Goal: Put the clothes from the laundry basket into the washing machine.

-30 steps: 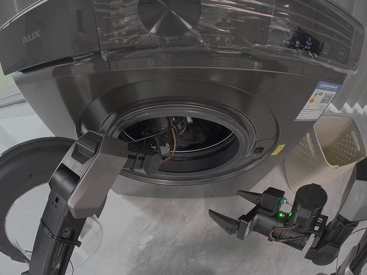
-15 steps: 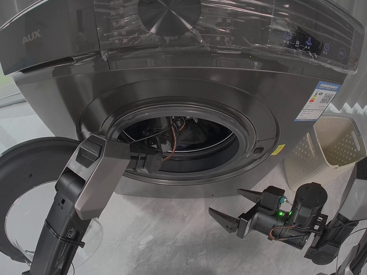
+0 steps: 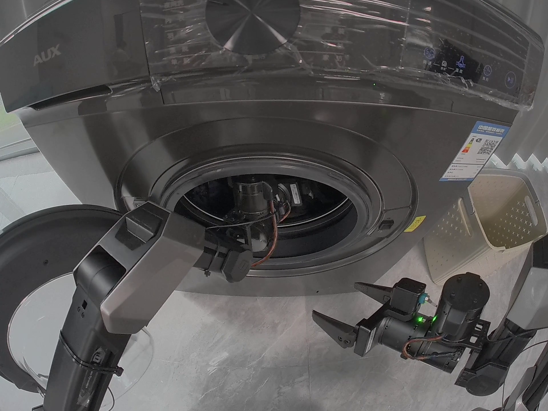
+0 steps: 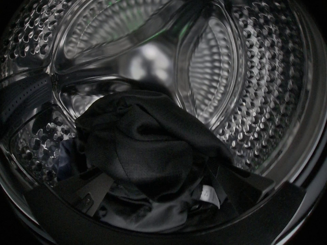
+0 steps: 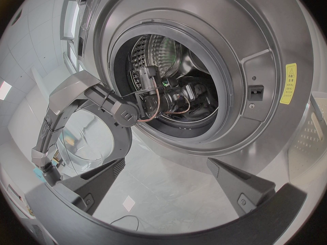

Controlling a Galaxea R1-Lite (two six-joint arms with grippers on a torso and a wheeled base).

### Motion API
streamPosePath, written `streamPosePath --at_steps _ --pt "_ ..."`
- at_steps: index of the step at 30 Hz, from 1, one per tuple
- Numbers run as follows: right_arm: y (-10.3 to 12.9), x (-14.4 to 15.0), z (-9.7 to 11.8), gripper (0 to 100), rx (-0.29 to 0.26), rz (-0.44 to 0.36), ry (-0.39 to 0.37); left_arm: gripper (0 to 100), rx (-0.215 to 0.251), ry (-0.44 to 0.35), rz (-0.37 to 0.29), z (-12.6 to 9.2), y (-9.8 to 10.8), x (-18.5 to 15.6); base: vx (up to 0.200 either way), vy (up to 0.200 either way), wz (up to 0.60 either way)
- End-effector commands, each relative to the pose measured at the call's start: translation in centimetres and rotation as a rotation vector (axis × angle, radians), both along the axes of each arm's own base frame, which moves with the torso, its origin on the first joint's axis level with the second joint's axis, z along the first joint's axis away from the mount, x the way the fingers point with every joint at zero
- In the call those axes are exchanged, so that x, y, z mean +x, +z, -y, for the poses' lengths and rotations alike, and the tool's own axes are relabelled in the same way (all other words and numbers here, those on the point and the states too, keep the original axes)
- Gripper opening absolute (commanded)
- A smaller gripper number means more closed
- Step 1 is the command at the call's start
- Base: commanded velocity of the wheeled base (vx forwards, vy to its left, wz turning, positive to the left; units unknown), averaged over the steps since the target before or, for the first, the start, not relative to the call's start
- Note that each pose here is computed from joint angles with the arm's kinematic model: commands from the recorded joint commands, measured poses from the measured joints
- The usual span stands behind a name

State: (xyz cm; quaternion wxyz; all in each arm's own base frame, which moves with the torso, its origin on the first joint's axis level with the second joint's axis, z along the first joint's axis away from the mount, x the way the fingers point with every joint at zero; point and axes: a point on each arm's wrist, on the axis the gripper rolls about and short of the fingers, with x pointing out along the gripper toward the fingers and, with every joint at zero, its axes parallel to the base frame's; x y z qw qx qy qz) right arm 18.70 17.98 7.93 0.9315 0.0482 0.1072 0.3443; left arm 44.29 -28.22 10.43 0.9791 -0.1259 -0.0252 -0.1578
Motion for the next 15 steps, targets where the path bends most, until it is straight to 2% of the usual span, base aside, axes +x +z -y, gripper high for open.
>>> streamPosePath --at_steps 1,4,7,11,15 --pt "0.1 0.0 0.1 100 0.003 0.002 -0.002 100 0.122 -0.04 0.017 -1.1 0.6 -3.5 0.0 0.0 0.0" --pt "0.0 -0.1 0.2 100 -0.001 -0.001 0.0 100 0.171 -0.092 -0.012 -2.5 0.6 -5.8 0.0 0.0 0.0" --pt "0.0 -0.2 0.1 100 -0.003 -0.001 0.001 100 0.198 -0.116 -0.022 -3.6 1.0 -7.5 0.0 0.0 0.0" --pt "0.0 -0.3 0.1 100 -0.004 -0.004 0.006 100 0.221 -0.122 -0.025 -4.6 1.2 -9.0 0.0 0.0 0.0" --pt "-0.1 -0.5 0.2 100 -0.011 -0.011 0.006 100 0.218 -0.155 -0.016 -5.0 1.2 -10.9 0.0 0.0 0.0"
